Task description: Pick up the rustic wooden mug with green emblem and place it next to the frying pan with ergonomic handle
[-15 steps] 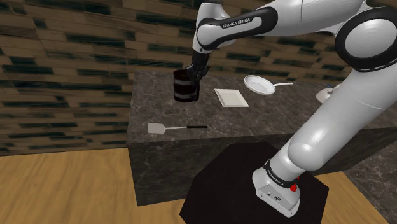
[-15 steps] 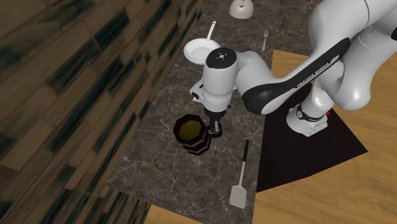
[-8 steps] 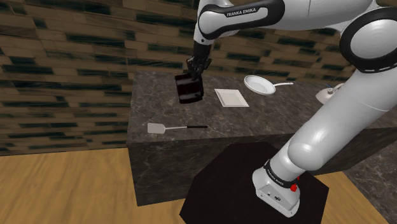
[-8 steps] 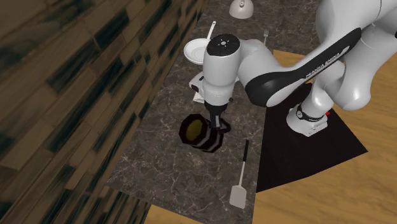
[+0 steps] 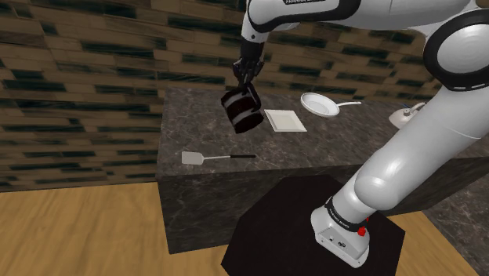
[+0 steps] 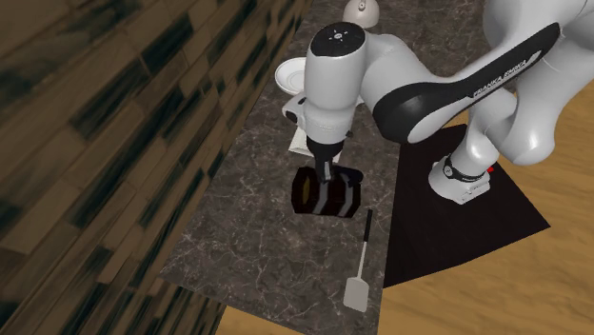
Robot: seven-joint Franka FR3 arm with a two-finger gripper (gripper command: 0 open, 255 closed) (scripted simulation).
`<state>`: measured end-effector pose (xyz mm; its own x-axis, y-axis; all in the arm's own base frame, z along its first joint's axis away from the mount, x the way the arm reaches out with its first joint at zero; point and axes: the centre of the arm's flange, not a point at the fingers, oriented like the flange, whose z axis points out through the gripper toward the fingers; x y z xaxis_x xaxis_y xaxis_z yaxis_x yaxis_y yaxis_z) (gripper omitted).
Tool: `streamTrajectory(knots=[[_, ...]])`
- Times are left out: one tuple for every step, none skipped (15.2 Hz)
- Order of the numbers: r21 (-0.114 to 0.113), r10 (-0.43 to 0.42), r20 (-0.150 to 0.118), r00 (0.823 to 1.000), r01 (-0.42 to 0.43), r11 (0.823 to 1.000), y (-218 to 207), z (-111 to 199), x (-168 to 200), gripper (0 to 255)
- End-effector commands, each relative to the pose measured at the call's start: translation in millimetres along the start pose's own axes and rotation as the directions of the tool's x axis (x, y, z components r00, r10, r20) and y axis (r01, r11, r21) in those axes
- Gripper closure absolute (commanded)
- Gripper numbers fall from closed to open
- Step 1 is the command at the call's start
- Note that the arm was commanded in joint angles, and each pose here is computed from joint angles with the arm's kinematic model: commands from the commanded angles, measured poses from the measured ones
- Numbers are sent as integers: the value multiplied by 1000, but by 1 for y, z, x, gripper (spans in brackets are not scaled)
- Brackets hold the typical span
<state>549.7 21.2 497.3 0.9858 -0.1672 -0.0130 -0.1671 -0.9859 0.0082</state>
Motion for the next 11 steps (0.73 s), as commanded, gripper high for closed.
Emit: streamTrajectory(knots=[[0,0,-2,1000,0,1000,-1,-13,0,255],[0,0,-2,1000,0,1000,-1,-18,0,255],[0,0,-2,1000,0,1000,-1,-23,0,255],[0,0,-2,1000,0,1000,-1,-29,0,255],[0,0,-2,1000,0,1000,-1,-34,0,255],[0,0,-2,1000,0,1000,-1,-39,0,255],[0,0,-2,1000,0,1000,-1,-44,0,255],[0,0,-2,1000,0,1000,-1,-50,0,255],[0,0,-2,1000,0,1000,-1,-55,0,255],[0,0,-2,1000,0,1000,-1,-60,0,255],[0,0,-2,1000,0,1000,-1,-65,-1,255]])
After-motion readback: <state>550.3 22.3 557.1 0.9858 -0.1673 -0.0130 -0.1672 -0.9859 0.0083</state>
